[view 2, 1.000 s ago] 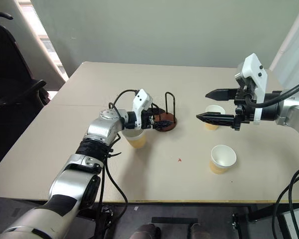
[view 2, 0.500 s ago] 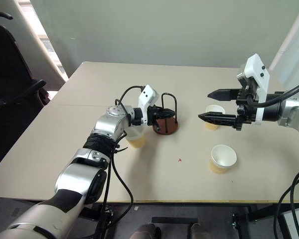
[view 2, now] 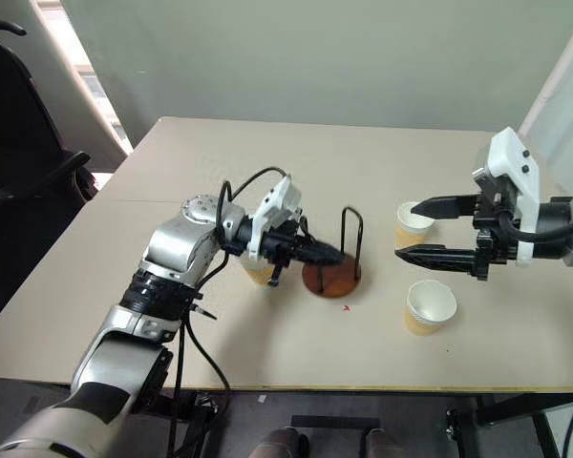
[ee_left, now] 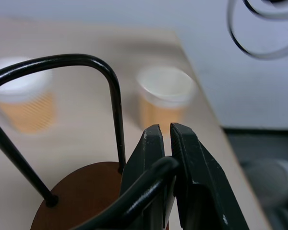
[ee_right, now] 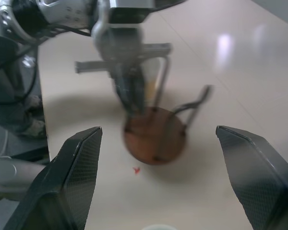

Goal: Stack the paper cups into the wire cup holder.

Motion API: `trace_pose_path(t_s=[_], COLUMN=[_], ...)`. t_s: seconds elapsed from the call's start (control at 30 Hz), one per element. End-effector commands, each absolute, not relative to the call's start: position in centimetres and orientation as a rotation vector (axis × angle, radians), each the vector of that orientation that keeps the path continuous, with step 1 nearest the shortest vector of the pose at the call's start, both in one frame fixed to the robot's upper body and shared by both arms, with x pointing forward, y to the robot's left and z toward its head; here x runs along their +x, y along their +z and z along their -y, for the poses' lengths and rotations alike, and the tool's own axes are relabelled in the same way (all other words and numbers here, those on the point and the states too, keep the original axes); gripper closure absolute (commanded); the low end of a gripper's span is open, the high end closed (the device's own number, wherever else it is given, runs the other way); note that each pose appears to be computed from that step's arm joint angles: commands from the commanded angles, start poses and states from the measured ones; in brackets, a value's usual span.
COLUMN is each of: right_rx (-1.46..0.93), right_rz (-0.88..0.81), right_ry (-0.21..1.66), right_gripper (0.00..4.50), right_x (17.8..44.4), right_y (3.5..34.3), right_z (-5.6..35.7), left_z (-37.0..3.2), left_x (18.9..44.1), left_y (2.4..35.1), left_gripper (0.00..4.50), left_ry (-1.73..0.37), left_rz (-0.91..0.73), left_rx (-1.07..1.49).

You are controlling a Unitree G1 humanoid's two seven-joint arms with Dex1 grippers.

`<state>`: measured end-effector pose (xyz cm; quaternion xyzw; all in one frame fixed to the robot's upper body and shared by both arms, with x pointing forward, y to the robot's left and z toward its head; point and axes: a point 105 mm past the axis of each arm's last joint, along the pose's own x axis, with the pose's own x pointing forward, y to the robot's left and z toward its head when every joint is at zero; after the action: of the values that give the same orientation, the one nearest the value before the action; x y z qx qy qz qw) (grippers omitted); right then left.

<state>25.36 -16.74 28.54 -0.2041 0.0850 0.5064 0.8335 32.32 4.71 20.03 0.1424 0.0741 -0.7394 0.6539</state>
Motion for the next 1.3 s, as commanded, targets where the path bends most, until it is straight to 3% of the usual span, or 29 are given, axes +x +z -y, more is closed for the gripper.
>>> trace_pose_path(t_s=[0.03, 0.43, 0.57, 0.9, 1.3], right_rx=[-0.472, -0.465, -0.463, -0.476, -0.594], right_rz=[-0.114, -0.102, -0.106, -0.143, -0.324], right_ry=[1.023, 1.016, 1.019, 1.035, 1.181], right_gripper=[0.56, 0.56, 0.56, 0.56, 0.56], right_x=[24.7, 24.5, 24.5, 24.8, 23.2], right_y=[30.3, 30.3, 30.2, 29.8, 27.1], right_z=[17.4, 17.1, 17.1, 17.3, 17.6], left_z=[-3.7, -1.6, -2.4, -3.0, -6.3], left_x=[31.9, 32.0, 31.7, 31.4, 31.0], left_y=[20.2, 17.1, 16.0, 16.4, 18.7], left_gripper=[4.42, 4.42, 3.41, 0.03, 0.03], left_ry=[-1.702, -1.735, -1.75, -1.747, -1.756], left_rz=[-0.116, -0.106, -0.16, -0.169, -0.146], left_rx=[0.363, 0.456, 0.507, 0.51, 0.669])
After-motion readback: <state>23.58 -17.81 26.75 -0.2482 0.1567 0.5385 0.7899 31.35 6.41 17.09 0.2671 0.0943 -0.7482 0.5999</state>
